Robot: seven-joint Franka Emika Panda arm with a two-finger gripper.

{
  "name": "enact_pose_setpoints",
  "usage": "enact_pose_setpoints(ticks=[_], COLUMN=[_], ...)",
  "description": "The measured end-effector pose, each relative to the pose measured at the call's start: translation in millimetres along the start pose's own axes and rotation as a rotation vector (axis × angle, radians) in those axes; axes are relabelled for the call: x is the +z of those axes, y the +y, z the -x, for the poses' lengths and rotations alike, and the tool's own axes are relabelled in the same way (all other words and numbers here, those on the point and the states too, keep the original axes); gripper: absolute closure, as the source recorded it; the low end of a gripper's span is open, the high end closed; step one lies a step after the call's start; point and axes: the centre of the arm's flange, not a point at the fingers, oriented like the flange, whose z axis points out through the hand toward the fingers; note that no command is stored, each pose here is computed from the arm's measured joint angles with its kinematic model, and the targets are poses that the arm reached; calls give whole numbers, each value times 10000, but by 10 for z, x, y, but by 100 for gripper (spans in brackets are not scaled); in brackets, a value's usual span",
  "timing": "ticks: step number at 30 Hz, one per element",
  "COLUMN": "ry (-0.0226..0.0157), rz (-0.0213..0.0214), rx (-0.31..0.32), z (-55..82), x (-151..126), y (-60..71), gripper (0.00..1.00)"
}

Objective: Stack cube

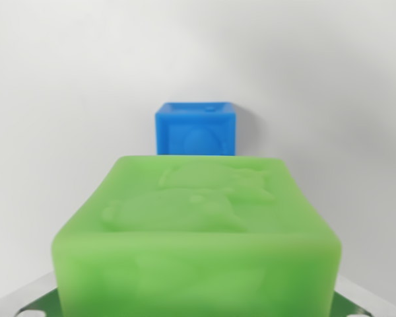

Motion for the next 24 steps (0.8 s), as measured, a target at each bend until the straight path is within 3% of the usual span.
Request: enact_pose_setpoints(ticks=[7, 15, 24], ry=[24, 5, 10], rz=[-14, -12, -20], rx=[-1, -1, 0], z=[-1, -3, -4], x=[174, 407, 618], y=[-1, -2, -3], gripper=[100, 100, 100])
